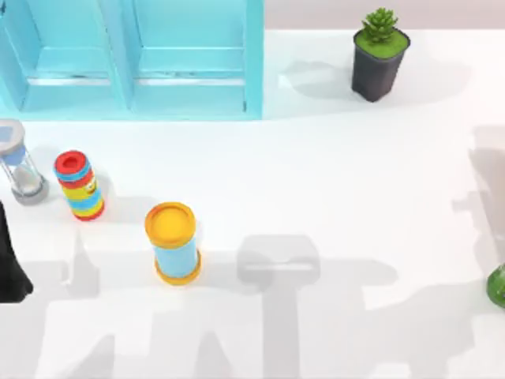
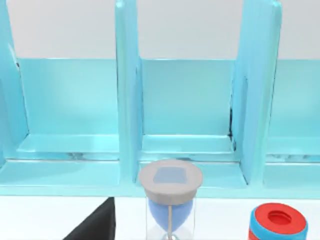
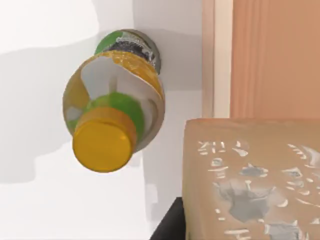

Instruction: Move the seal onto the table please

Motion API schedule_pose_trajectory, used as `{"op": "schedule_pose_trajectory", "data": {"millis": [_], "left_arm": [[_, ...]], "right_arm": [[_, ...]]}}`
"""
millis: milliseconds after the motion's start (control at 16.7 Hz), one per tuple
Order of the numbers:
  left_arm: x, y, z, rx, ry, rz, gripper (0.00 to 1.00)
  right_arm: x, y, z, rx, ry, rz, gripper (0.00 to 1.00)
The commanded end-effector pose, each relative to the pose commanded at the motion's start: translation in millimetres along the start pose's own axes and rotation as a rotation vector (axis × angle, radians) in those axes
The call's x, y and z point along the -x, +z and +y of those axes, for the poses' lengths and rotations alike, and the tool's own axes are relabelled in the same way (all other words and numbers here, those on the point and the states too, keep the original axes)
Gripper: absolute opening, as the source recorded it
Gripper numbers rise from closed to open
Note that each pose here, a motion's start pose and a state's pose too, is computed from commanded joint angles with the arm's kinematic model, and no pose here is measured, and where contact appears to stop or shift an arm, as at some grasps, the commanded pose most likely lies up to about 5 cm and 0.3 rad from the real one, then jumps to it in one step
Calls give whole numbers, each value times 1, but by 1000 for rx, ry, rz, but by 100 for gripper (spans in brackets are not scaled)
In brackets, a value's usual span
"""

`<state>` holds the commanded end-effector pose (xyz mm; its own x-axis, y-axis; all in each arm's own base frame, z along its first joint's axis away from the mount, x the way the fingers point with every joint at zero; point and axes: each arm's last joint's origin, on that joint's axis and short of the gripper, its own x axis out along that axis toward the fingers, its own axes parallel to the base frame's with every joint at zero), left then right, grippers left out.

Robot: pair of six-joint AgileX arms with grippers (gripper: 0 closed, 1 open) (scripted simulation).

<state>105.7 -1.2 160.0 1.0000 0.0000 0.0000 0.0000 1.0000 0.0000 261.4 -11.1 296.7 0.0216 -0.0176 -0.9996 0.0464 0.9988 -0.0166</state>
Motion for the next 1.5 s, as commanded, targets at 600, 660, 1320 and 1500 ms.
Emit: {"op": "schedule_pose_trajectory", "data": {"millis": [600,660,1320,1500], "left_arm": [[0,0,0,0,0,0,100],[0,0,0,0,0,0,100],[0,0,0,0,0,0,100],[0,0,0,0,0,0,100]], "right_arm": [[6,7,12,16,3,-28,0],[11,11,14,8,-2,-58,0],[-74,91,143,20,27,-38,0],[-106,93,174,31,19,10,0]]}}
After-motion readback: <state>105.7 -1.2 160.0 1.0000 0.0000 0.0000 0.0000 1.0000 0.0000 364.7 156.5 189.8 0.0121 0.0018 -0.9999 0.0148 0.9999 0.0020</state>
